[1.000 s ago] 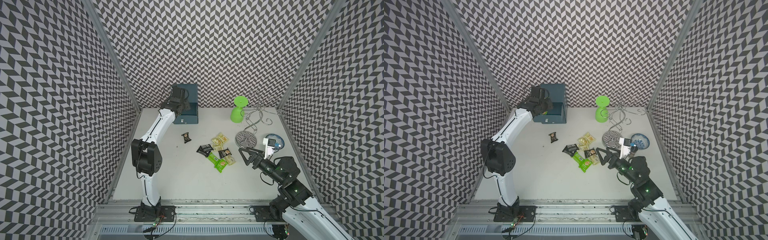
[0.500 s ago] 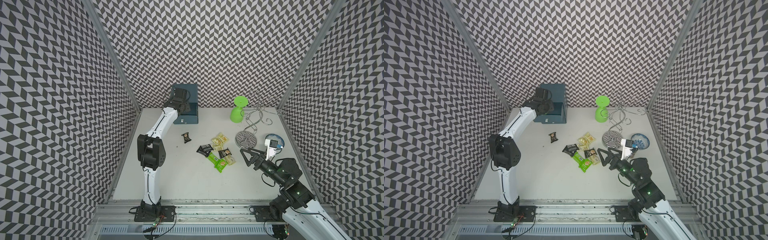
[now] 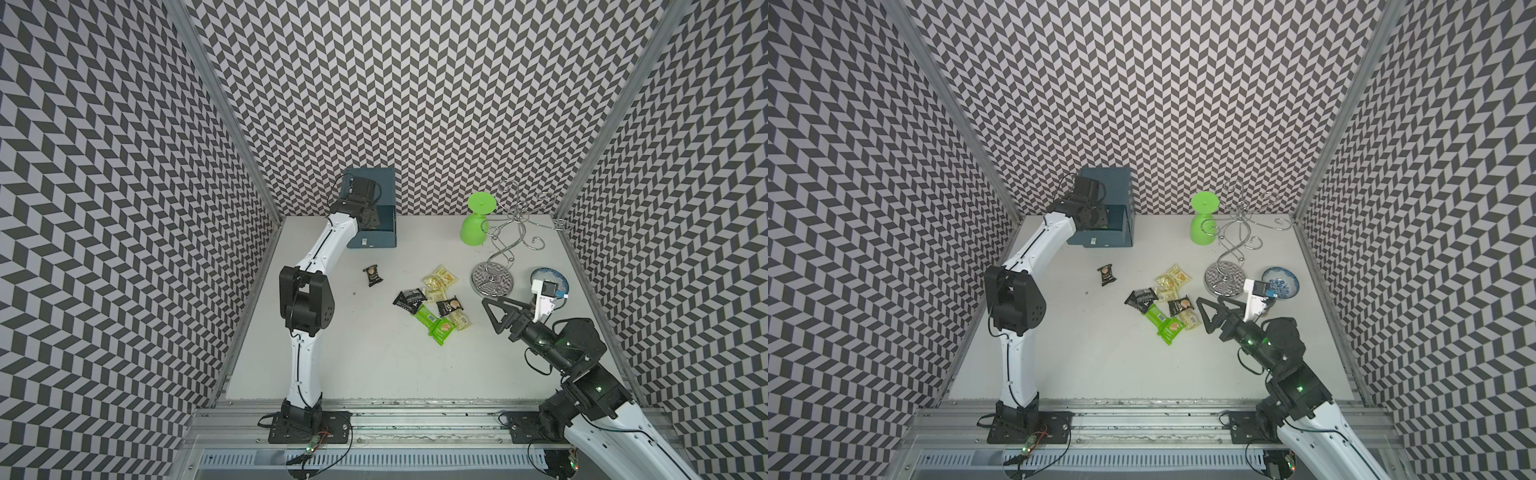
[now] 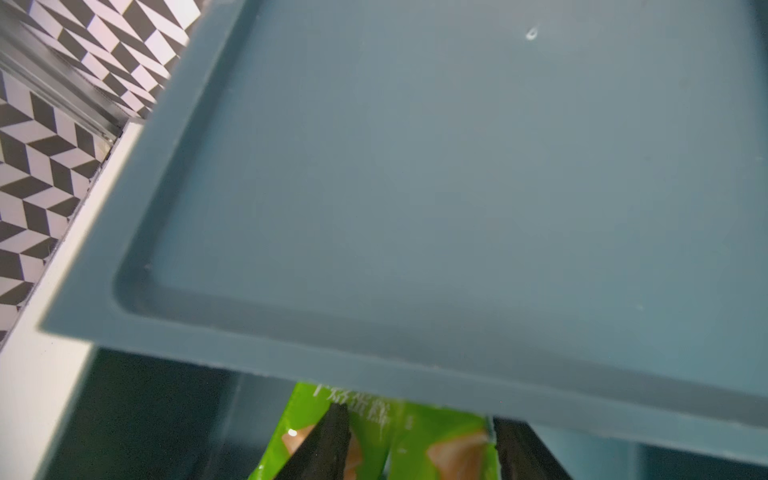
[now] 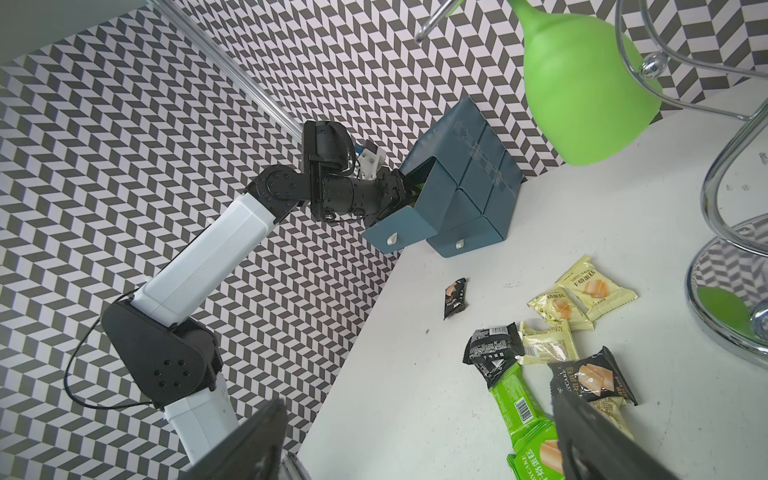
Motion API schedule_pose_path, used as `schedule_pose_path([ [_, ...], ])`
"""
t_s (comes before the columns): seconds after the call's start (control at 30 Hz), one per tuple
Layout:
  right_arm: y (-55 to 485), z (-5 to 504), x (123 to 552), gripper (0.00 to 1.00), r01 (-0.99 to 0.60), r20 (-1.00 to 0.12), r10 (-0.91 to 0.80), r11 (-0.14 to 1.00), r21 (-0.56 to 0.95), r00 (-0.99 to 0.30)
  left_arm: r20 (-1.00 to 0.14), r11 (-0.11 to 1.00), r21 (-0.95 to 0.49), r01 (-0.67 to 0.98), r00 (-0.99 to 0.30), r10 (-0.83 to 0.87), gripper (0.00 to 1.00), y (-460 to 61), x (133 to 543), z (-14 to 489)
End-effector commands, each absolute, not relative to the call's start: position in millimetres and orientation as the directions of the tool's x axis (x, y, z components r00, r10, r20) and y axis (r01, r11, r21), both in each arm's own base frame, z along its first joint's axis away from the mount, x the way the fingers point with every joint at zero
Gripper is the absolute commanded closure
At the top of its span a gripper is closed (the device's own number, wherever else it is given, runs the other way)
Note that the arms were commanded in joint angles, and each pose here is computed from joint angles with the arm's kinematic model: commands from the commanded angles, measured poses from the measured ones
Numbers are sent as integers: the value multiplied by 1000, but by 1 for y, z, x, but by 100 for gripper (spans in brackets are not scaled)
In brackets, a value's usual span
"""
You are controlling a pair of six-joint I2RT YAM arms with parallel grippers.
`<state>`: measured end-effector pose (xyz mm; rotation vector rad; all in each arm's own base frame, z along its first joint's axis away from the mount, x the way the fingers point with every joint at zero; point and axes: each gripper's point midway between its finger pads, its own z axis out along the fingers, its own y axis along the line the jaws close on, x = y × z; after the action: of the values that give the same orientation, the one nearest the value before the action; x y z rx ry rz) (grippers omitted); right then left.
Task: Place the cookies into the drawer by color
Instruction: Place the cookie in the drawer.
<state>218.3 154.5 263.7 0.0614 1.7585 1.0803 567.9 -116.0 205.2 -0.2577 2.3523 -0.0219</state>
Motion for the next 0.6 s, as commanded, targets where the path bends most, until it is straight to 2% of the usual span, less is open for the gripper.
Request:
schedule_pose_path([
  [0.0,151,285,216,0,-460,-744,519,584,668,-421,-676,979,-78,-189,-712,-192,37,-113,569,197],
  [0.13,151,285,215,0,-457,-743,520,586,669,-421,-691,978,-93,-185,-695,-197,32,-114,571,210],
  [0.37,151,284,216,1,-452,-738,525,584,674,-424,-726,977,-136,-162,-655,-210,12,-118,570,242],
  [0.57,150,283,216,0,-448,-735,526,582,678,-428,-750,975,-172,-138,-624,-221,11,-120,564,270],
])
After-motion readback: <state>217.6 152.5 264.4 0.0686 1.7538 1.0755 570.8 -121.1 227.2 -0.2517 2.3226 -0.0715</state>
